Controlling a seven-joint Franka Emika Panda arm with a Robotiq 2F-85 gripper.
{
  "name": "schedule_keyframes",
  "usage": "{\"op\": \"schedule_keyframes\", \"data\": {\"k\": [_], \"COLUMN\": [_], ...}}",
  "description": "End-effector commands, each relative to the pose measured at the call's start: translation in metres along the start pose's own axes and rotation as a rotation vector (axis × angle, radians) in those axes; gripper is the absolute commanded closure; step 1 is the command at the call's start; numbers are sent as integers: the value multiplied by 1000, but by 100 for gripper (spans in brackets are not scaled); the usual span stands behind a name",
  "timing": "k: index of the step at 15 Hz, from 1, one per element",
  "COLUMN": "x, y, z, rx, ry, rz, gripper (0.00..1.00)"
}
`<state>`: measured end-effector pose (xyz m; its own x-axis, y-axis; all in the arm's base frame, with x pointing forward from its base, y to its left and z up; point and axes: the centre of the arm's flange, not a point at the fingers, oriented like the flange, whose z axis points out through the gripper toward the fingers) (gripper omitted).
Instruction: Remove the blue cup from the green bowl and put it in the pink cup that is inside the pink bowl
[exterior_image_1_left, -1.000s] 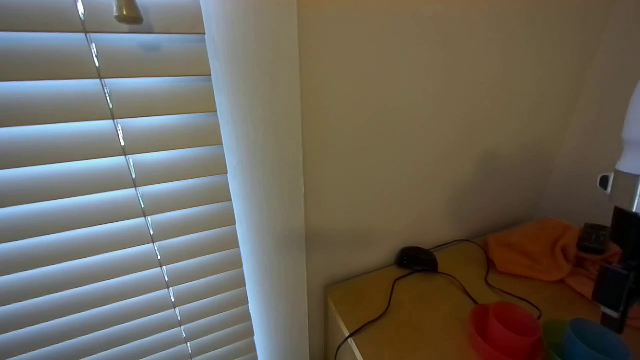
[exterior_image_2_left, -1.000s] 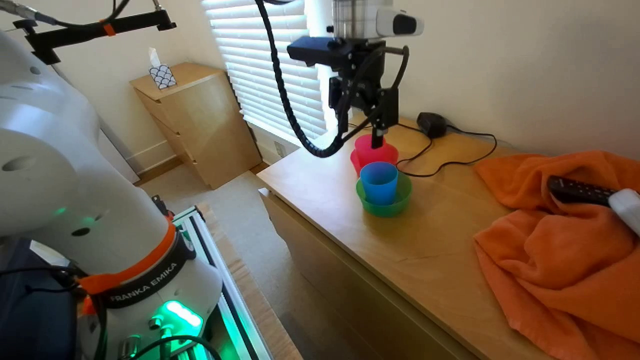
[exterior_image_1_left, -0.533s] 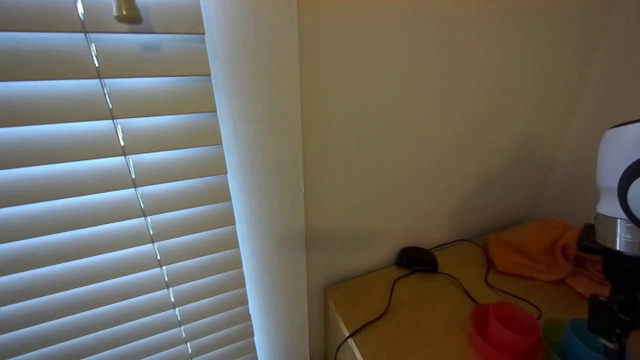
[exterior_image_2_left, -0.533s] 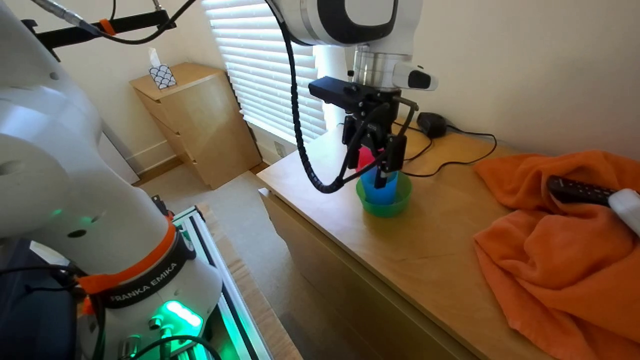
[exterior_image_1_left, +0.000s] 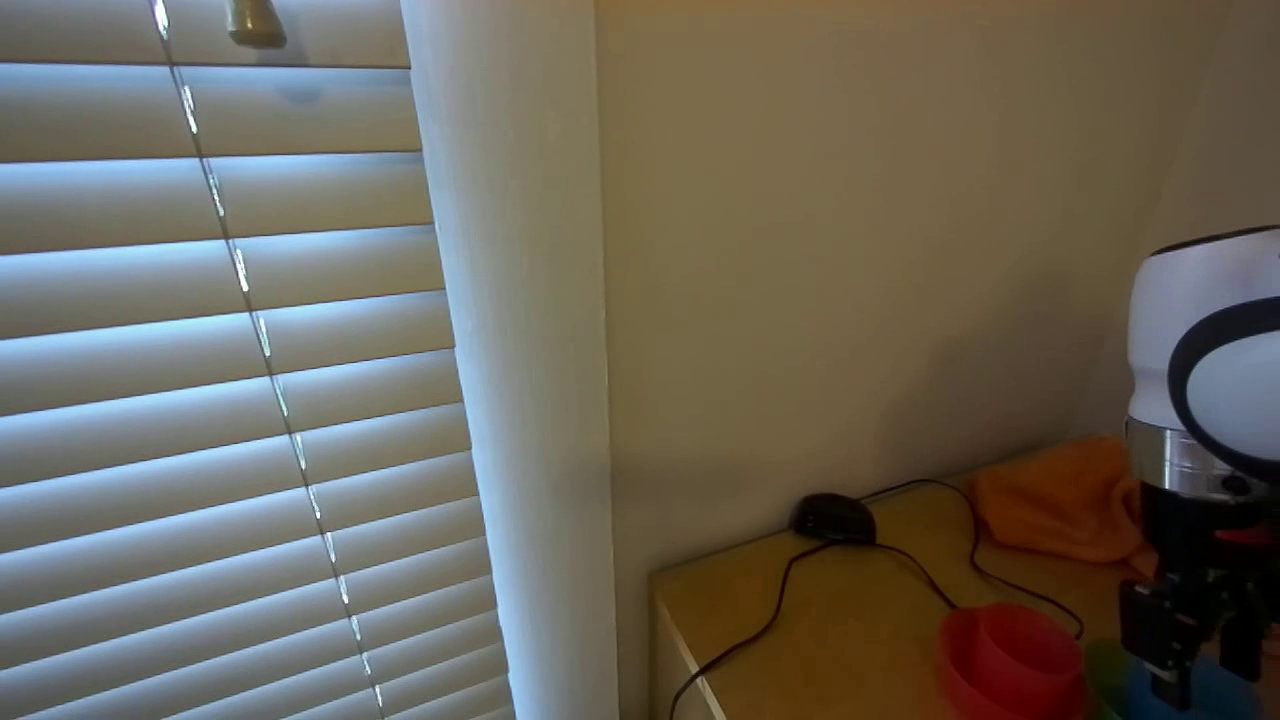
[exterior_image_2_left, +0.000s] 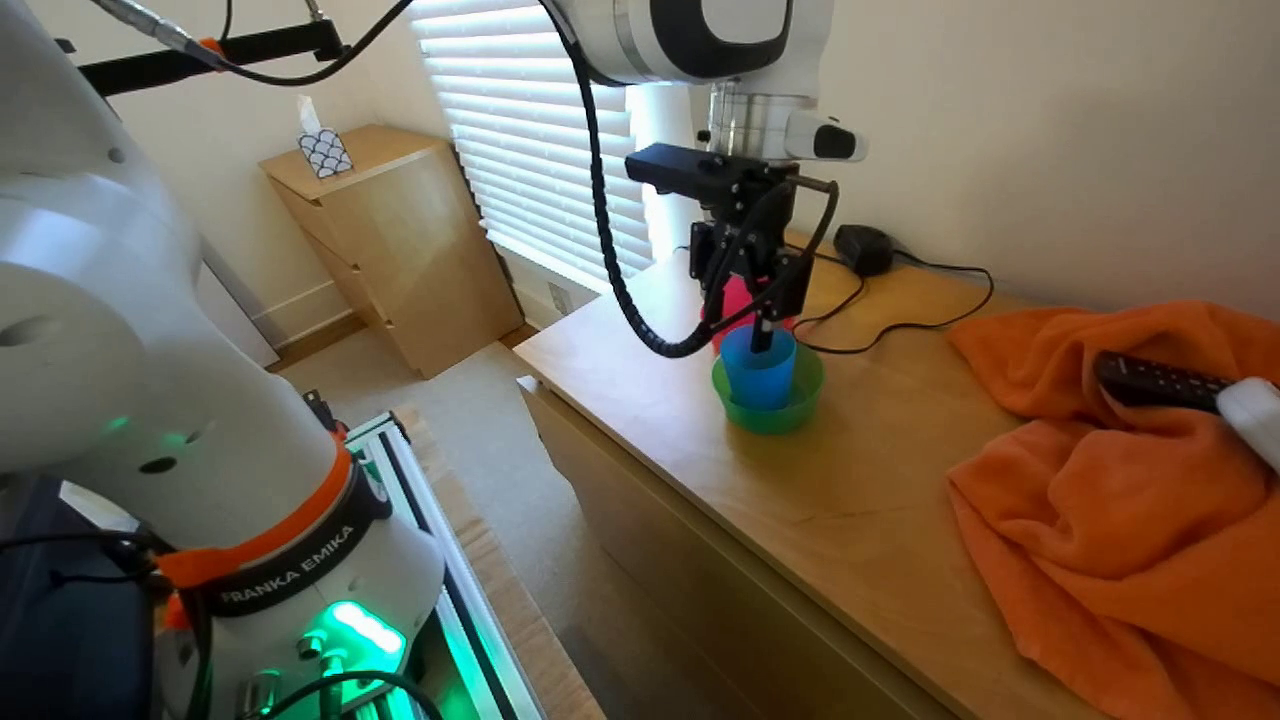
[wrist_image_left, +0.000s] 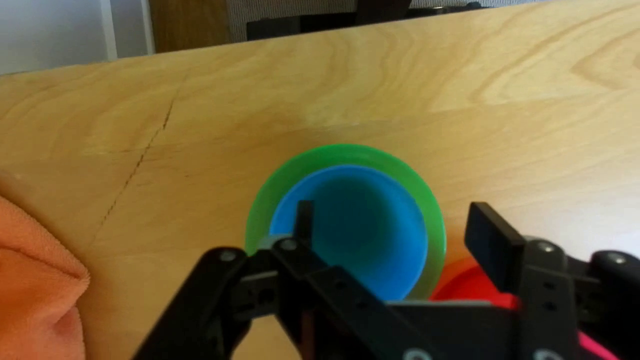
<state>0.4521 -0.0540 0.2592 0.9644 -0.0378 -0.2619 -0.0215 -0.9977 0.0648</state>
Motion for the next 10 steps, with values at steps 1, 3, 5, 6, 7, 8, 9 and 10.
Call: {"op": "schedule_keyframes", "data": {"k": [1, 3, 5, 6, 7, 8, 9, 10], "x": [8, 11, 13, 14, 15, 16, 16, 16], "y": [-19, -24, -25, -25, -24, -23, -22, -21], "z": [4, 10, 15, 18, 19, 20, 17, 14], "rx": [-20, -32, -46, -53, -62, -71, -82, -92], "ry": [-6, -18, -31, -35, -39, -41, -38, -34], "rz": [-59, -71, -79, -84, -86, -92, -102, -112], "gripper": [38, 51, 67, 77, 84, 91, 98, 100]}}
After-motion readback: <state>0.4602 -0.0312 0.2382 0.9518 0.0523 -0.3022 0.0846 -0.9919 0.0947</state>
